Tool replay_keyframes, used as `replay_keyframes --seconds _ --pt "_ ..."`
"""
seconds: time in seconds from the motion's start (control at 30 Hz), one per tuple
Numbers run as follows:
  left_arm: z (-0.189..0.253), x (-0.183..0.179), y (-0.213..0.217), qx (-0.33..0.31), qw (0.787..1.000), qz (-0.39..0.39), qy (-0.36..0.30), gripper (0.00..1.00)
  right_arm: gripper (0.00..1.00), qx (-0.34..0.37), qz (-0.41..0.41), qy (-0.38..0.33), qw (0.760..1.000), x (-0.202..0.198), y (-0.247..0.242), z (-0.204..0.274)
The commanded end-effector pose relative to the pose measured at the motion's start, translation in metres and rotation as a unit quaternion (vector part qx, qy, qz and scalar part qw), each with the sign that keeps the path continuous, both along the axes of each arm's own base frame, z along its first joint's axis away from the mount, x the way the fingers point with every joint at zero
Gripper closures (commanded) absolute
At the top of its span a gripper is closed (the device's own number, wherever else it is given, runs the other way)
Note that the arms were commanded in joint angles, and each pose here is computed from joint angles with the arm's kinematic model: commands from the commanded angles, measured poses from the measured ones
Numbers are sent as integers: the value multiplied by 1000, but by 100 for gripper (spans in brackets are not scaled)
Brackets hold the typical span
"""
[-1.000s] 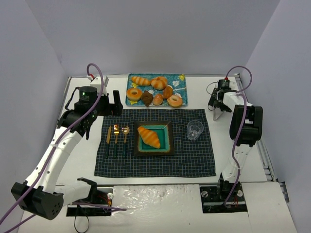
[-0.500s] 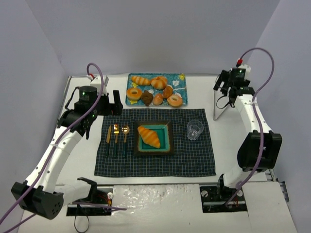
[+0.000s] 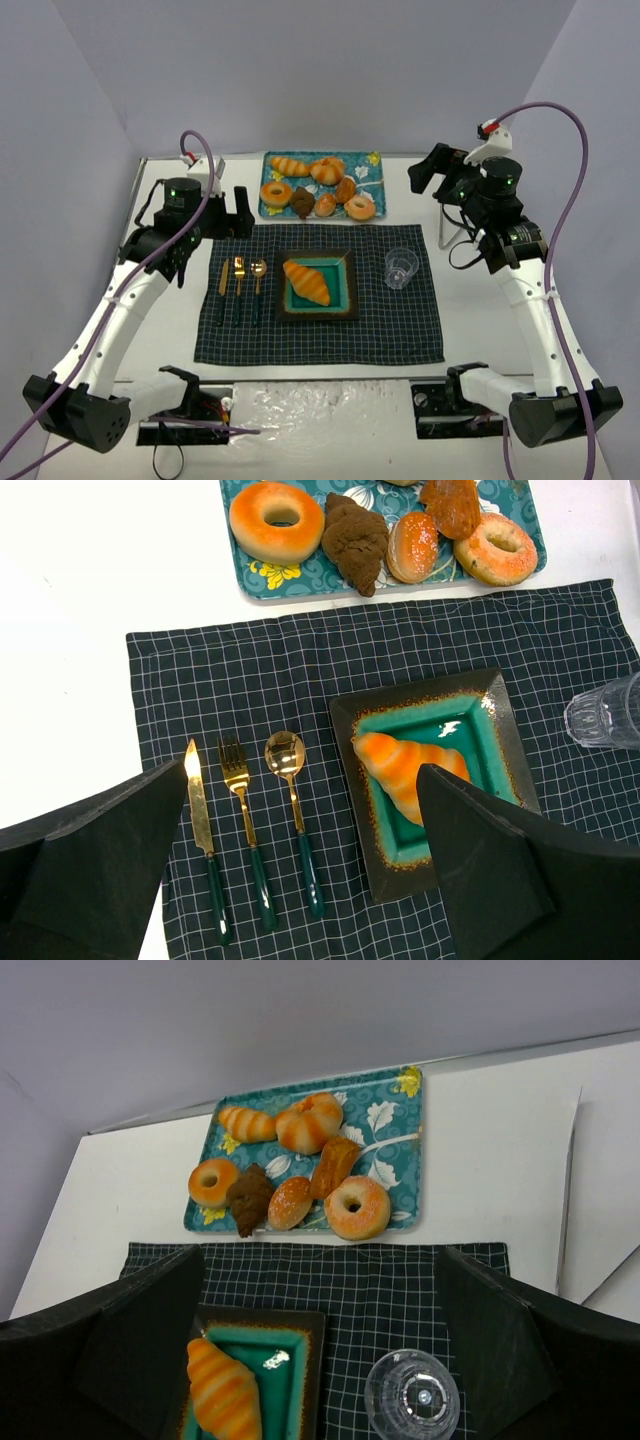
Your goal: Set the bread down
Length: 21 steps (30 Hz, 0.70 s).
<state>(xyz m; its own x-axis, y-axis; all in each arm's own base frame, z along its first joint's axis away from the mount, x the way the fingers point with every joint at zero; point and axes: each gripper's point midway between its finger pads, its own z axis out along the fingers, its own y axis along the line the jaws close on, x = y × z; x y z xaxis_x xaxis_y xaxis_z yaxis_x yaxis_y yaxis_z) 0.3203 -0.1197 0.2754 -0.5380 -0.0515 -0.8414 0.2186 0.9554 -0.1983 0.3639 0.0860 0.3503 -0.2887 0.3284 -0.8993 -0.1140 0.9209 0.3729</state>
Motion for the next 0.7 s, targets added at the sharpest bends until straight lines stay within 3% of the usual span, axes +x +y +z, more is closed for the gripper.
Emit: replay_keyframes --seconds 0.0,0.67 --pt "25 7 -4 -14 999 -4 -47 3 4 23 40 -22 999 -13 19 9" --pt "27 5 -4 -15 999 -3 -51 3 3 31 61 -25 997 -24 28 11"
